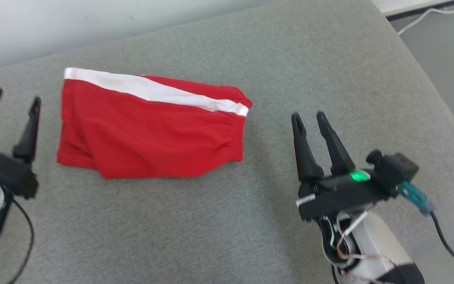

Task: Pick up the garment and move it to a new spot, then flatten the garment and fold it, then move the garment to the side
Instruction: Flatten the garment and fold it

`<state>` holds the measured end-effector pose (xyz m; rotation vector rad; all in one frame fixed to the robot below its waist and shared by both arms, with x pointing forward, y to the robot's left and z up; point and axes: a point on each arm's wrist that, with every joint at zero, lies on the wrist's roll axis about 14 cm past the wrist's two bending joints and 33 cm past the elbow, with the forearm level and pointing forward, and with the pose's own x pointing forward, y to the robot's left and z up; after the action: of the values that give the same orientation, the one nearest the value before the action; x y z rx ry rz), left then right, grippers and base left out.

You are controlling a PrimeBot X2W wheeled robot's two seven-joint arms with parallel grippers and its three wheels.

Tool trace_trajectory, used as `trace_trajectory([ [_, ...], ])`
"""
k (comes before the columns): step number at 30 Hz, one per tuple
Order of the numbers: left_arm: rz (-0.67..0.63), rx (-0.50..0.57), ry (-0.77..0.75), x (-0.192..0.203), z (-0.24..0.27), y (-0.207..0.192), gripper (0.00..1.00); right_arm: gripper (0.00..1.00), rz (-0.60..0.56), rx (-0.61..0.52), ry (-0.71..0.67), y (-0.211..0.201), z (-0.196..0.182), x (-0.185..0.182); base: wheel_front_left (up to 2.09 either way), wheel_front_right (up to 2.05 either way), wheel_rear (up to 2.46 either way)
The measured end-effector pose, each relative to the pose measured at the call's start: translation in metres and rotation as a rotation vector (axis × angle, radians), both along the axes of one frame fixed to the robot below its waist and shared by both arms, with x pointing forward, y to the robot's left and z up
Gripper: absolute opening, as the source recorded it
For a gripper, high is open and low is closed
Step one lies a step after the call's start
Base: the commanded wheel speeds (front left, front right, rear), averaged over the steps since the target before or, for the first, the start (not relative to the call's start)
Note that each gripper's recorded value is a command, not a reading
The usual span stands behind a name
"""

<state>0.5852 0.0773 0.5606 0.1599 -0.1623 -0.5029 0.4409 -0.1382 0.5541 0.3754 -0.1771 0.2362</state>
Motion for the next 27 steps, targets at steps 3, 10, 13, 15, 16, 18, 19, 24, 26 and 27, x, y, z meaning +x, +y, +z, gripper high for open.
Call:
trace_trajectory([
  [3,0.020,-0.029,-0.012,-0.012,0.005,0.004,1.00,1.00,-0.012,-0.032,-0.029,0.000,0.005,-0.009,0.00,0.00,0.00],
  [10,0.049,-0.075,-0.009,-0.030,0.005,0.010,1.00,1.00,-0.053,-0.006,-0.007,-0.005,-0.004,-0.034,0.00,0.00,0.00],
  [13,0.050,-0.091,0.019,-0.033,-0.004,0.008,1.00,1.00,-0.066,-0.002,-0.001,-0.008,-0.006,-0.036,0.00,0.00,0.00],
  [15,0.045,-0.101,0.044,-0.034,-0.013,0.004,1.00,1.00,-0.073,-0.002,0.002,-0.010,-0.007,-0.038,0.00,0.00,0.00],
  [16,0.043,-0.105,0.057,-0.034,-0.018,0.001,1.00,1.00,-0.074,-0.003,0.004,-0.010,-0.008,-0.038,0.00,0.00,0.00],
  [18,0.042,-0.118,0.083,-0.034,-0.026,-0.003,1.00,1.00,-0.076,-0.004,0.006,-0.011,-0.009,-0.037,0.00,0.00,0.00],
  [19,0.042,-0.120,0.099,-0.034,-0.032,-0.004,1.00,1.00,-0.078,-0.005,0.010,-0.011,-0.010,-0.037,0.00,0.00,0.00],
  [24,0.055,-0.126,0.190,-0.030,-0.064,-0.008,1.00,1.00,-0.088,-0.017,0.023,-0.014,-0.015,-0.035,0.00,0.00,0.00],
  [26,0.055,-0.128,0.213,-0.028,-0.071,-0.010,1.00,1.00,-0.091,-0.020,0.029,-0.015,-0.018,-0.035,0.00,0.00,0.00],
  [27,0.059,-0.127,0.223,-0.026,-0.075,-0.009,1.00,1.00,-0.092,-0.023,0.032,-0.015,-0.018,-0.035,0.00,0.00,0.00],
])
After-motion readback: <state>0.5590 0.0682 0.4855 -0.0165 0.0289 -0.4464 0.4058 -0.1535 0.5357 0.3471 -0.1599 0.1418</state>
